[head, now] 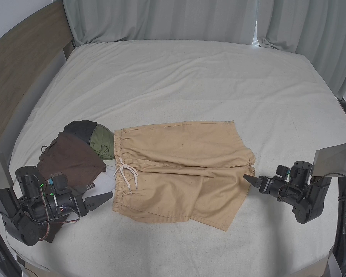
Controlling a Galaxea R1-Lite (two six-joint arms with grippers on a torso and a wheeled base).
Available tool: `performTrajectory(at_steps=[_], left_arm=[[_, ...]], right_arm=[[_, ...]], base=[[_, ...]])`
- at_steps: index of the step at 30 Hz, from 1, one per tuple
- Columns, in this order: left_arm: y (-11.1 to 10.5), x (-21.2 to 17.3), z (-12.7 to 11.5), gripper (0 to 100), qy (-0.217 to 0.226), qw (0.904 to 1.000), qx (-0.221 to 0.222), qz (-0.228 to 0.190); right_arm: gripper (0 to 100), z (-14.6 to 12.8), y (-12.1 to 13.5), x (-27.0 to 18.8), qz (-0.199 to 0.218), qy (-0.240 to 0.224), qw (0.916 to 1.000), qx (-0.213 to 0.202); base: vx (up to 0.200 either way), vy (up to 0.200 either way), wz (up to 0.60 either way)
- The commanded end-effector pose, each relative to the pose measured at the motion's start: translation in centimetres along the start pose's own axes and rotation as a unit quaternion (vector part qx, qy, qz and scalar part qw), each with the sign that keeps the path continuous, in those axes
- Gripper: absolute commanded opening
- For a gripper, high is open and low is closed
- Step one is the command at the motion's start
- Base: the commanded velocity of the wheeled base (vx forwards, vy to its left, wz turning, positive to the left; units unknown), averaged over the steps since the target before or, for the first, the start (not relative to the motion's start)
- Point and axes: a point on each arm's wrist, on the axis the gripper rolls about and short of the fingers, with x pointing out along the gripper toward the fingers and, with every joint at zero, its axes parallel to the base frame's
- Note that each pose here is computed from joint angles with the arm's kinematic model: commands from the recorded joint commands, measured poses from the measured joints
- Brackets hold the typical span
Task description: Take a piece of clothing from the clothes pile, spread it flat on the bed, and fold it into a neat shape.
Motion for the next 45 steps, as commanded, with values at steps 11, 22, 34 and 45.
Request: performTrajectory(at_steps=[11,22,34,45], left_arm=[[0.1,0.1,-0.1,100,0.002,1.0000,-0.002,0.000],[0.1,0.1,-0.1,100,0.002,1.0000,-0.001,0.000],[0.1,0.1,-0.1,100,0.001,1.0000,-0.001,0.001],[0.2,0.1,-0.1,100,0.001,1.0000,-0.001,0.001]], right_arm=[[100,-3.9,3.4,-3.5,0.045,0.115,0.9923,0.013],[100,-6.9,4.0,-2.8,0.059,0.172,0.9830,0.025],[100,-8.3,5.4,-2.2,0.076,0.197,0.9760,0.051],[100,-9.6,6.8,-2.0,0.092,0.223,0.9688,0.059]], base=[[0.000,0.000,0.00],[0.000,0.000,0.00],[0.000,0.000,0.00],[0.000,0.000,0.00]])
